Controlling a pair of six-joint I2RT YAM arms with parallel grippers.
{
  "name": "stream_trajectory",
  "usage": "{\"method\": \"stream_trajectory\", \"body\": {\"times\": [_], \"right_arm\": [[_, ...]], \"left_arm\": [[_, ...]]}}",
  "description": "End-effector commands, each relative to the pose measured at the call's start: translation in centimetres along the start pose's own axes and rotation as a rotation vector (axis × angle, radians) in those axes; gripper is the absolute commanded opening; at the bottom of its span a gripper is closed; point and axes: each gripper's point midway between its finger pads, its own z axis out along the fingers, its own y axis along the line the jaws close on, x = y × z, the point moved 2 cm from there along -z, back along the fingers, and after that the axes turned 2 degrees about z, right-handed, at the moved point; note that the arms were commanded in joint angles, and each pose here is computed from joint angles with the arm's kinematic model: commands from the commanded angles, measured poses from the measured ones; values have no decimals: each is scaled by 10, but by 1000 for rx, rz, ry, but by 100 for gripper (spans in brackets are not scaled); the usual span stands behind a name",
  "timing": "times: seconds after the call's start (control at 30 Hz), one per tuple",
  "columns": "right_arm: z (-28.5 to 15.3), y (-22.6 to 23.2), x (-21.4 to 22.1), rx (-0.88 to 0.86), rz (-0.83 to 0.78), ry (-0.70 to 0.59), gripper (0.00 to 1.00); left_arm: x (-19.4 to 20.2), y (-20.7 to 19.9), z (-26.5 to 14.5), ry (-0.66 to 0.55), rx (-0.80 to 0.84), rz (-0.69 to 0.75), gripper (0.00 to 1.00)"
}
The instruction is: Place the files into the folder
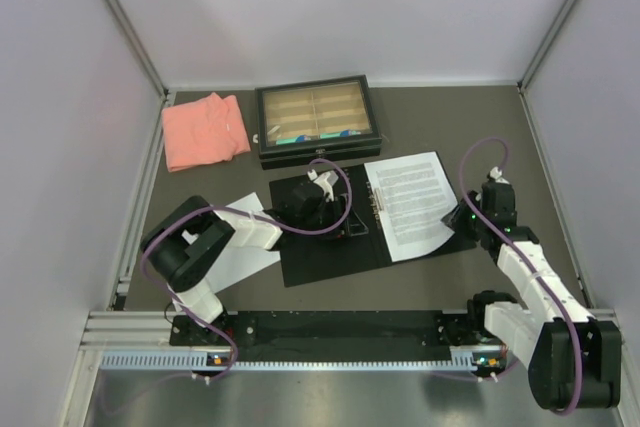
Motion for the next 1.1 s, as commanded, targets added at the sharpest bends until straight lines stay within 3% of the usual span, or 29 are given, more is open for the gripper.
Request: {"method": "stream_trajectory", "body": {"times": [0.0,0.03,0.13,0.3,0.33,0.43,0.57,0.7,0.87,1.0,1.07], "right_arm": [[-10,3,-7,4,-4,0,42],[-13,0,-8,34,5,-6,63],[-31,-14,-21,165,22,-60,98],[-64,-1,-63,189,-9,-209,99],[-66,1,-68,188,-13,-221,99],[-66,25,-73,154,-105,-225,99],[-61,84,-68,50,-282,-243,99],[-51,184,-38,-176,-468,-199,98],[-30,302,46,-378,-749,-86,93],[-13,395,100,-565,-831,14,82],[15,411,138,-608,-868,92,77]], "left_arm": [[-3,-11,1,-4,36,38,72],[-5,-14,-1,-8,40,44,73],[-19,-33,-16,-34,51,69,80],[-59,-72,-70,-169,16,158,83],[-54,-60,-80,-147,-61,151,83],[-69,-48,-117,-255,-184,153,84],[-67,3,-176,-317,-404,32,84],[-51,60,-221,-371,-590,-164,84],[-39,97,-265,-526,-758,-362,88],[-27,108,-266,-574,-769,-468,85],[-19,115,-263,-578,-788,-535,82]]}}
